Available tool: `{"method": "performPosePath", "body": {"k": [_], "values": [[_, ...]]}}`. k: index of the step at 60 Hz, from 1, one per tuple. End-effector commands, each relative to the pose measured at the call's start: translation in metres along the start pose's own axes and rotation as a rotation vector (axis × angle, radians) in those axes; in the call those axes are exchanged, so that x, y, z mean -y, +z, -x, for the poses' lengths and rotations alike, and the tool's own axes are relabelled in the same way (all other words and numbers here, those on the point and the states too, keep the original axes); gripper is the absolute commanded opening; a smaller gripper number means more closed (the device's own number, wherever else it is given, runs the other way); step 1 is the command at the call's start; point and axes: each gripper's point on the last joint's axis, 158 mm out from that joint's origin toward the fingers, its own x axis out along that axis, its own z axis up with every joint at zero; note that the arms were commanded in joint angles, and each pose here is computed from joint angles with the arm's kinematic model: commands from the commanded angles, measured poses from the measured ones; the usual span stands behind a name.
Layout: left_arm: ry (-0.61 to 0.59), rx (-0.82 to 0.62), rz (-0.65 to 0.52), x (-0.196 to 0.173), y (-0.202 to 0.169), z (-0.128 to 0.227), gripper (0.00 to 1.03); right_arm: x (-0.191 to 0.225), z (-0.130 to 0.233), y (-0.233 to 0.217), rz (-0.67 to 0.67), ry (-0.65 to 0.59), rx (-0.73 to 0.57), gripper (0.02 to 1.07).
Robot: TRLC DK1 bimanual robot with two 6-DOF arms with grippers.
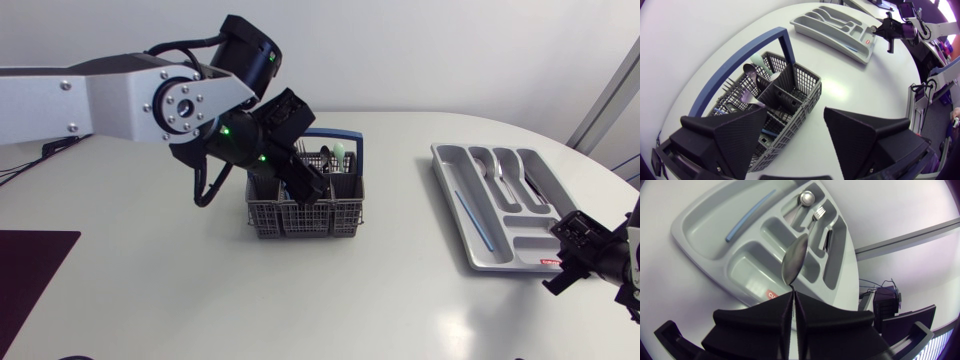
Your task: Unload the cutlery basket into the drawer organizer.
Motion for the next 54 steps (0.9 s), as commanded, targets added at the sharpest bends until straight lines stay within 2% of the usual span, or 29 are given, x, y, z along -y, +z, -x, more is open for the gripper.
{"method": "performPosePath", "body": {"k": [1,16,24,39,46,54], "values": [[0.007,-0.026,0.011,0.004,-0.011,-0.003,0.80,-0.004,-0.011,-0.017,0.023,0.017,-0.034,0.09],[0.032,-0.013,0.026,0.001,-0.008,0.005,0.80,-0.005,-0.028,-0.032,0.032,0.028,-0.051,0.13],[0.045,-0.011,0.027,-0.001,-0.009,0.009,0.80,-0.003,-0.028,-0.030,0.040,0.011,-0.043,0.28],[0.066,-0.012,0.029,-0.004,-0.013,0.015,0.80,0.003,-0.018,-0.030,0.054,-0.011,-0.039,0.72],[0.066,-0.012,0.028,-0.004,-0.012,0.018,0.80,0.016,-0.003,-0.023,0.038,-0.023,-0.022,0.78],[0.075,-0.002,0.031,-0.005,-0.009,0.023,0.80,0.028,0.021,-0.010,-0.010,-0.011,0.015,0.78]]}}
